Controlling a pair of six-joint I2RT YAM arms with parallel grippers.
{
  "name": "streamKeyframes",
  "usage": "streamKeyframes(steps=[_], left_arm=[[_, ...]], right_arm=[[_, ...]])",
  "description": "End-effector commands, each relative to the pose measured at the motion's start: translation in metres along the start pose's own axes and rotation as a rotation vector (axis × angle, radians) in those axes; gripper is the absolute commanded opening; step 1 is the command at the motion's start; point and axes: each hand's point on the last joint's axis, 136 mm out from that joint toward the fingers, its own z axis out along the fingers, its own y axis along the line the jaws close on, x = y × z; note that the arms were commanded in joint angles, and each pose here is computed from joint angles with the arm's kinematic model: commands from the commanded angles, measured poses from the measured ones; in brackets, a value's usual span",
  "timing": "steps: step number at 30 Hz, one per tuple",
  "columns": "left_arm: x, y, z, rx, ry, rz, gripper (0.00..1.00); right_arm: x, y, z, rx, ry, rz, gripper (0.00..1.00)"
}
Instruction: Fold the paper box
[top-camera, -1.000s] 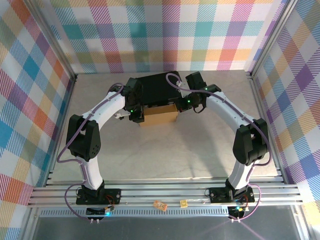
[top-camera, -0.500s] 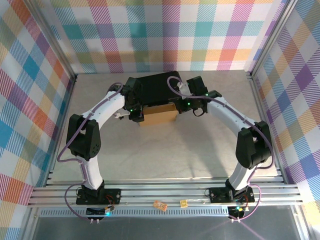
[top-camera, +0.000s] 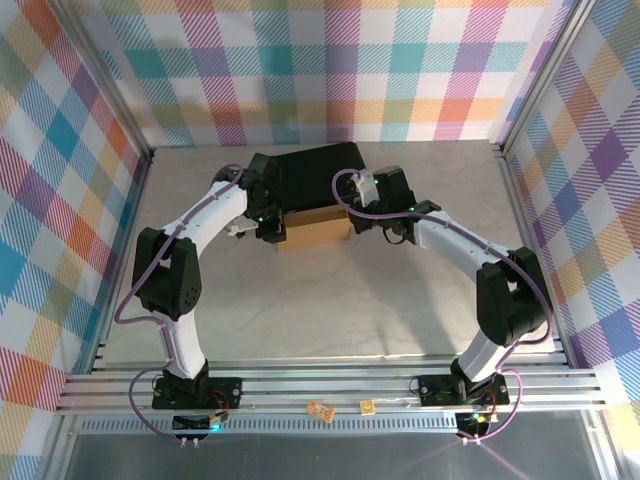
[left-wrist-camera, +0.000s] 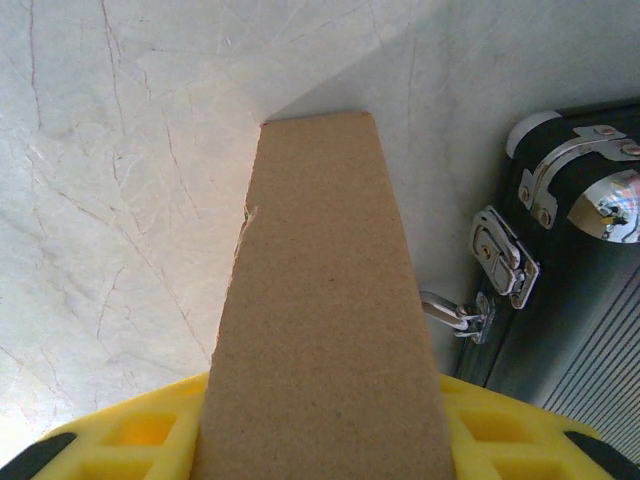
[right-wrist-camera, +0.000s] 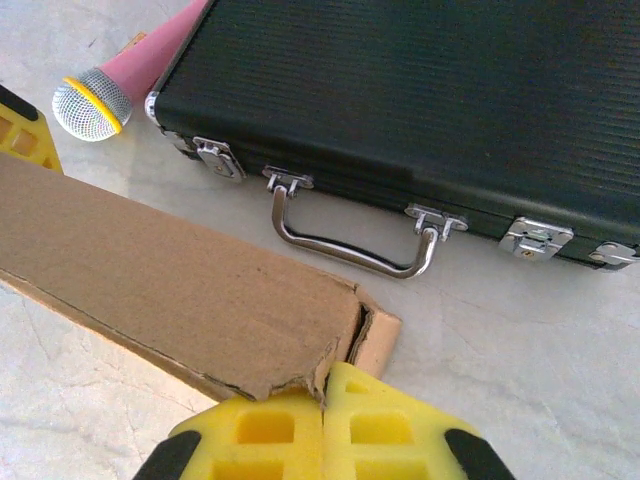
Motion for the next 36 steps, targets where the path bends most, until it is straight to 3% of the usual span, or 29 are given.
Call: streamKeyframes(steps=[1,5,11,17,25,28,31,36], left_arm=[[0.002,-0.001,0.019,-0.019,0.008,0.019,0.31],[0.0,-0.002,0.02,-0.02,0.006,0.015,0.29],[-0.002,-0.003,0.022,-0.023,0.004,0.01,0.27],[-0.005,-0.003,0.023,-0.028,-0.001,0.01,0.27],[-0.005,-0.004,0.022,-0.028,-0.003,0.016,0.27],[-0.005,-0.004,0.021,-0.026,-0.002,0.017,0.27],[-0.005,-0.005,0.021,-0.023,-0.004,0.019,0.27],[-0.005,-0.006,0.021,-0.022,-0.003,0.023,0.27]], right_arm=[[0.065,0.02,0.014,-0.053,0.192,0.004,0.0],[0.049,0.023,-0.003,-0.05,0.156,0.019,0.27],[0.038,0.06,-0.033,-0.273,0.218,0.108,0.54],[0.036,0.077,-0.064,-0.474,0.292,0.326,0.61],[-0.016,0.05,-0.099,-0.679,0.144,0.635,0.64],[-0.023,0.031,-0.093,-0.685,0.162,0.761,0.67],[-0.017,0.016,-0.078,-0.678,0.281,0.923,0.65],[-0.017,0.001,-0.057,-0.613,0.317,0.963,0.63]])
